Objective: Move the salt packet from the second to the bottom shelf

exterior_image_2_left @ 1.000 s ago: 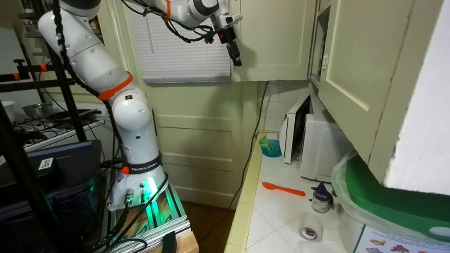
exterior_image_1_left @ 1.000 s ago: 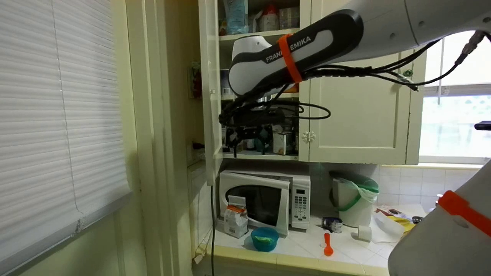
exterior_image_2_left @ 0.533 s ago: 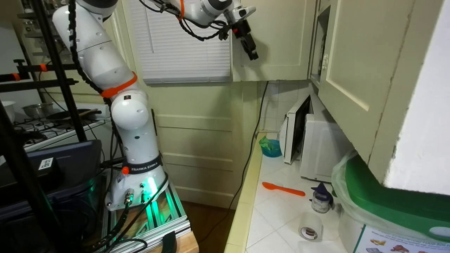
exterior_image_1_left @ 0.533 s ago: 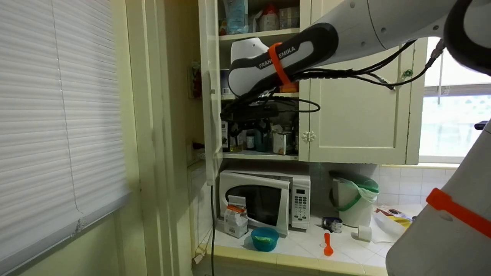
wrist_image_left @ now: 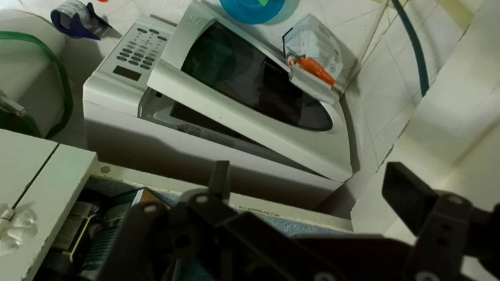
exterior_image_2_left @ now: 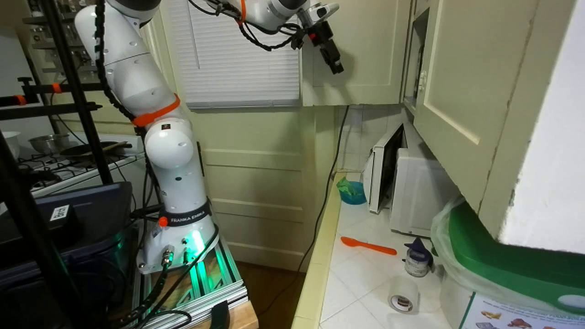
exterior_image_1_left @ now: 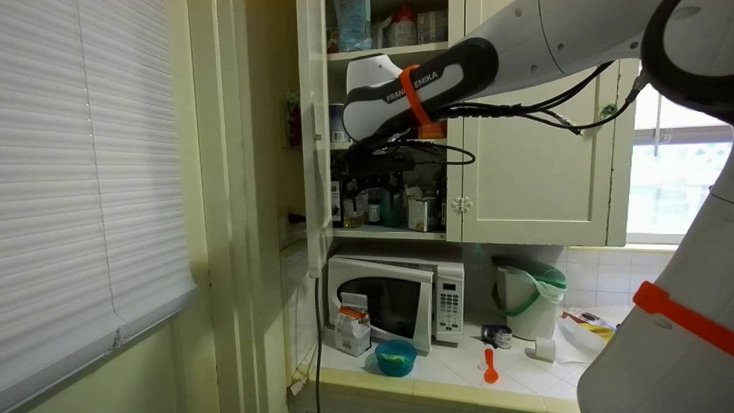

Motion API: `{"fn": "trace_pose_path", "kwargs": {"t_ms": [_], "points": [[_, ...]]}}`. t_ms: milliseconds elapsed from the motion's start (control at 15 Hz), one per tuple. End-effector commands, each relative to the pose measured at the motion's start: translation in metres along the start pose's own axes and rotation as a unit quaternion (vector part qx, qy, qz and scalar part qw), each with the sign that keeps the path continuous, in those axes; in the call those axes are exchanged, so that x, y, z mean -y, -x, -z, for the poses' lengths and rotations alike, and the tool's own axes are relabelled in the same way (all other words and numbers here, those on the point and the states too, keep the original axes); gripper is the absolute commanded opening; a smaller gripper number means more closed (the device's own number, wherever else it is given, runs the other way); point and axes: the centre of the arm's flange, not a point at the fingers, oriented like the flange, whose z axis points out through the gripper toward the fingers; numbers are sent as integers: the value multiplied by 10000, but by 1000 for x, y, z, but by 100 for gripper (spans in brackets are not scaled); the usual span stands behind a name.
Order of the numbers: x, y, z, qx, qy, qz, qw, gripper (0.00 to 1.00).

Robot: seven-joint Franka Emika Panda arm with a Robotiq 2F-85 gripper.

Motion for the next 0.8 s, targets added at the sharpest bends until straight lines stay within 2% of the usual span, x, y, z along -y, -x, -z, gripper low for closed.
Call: {"fn": "trace_pose_path", "kwargs": {"t_ms": [0,200,467,600,733], "points": [[4,-9,-14,-724,393,-544,9951,100],[-1,-35,-23,-1252,627,-997,9851,100],[-16,-69,-33,-1531,936,-1498,9723,100],[-24,-86,-34,-1603,998,-1614,9687,100],[-32,-104,-35,-1612,1048,-1374,9717,100]]}}
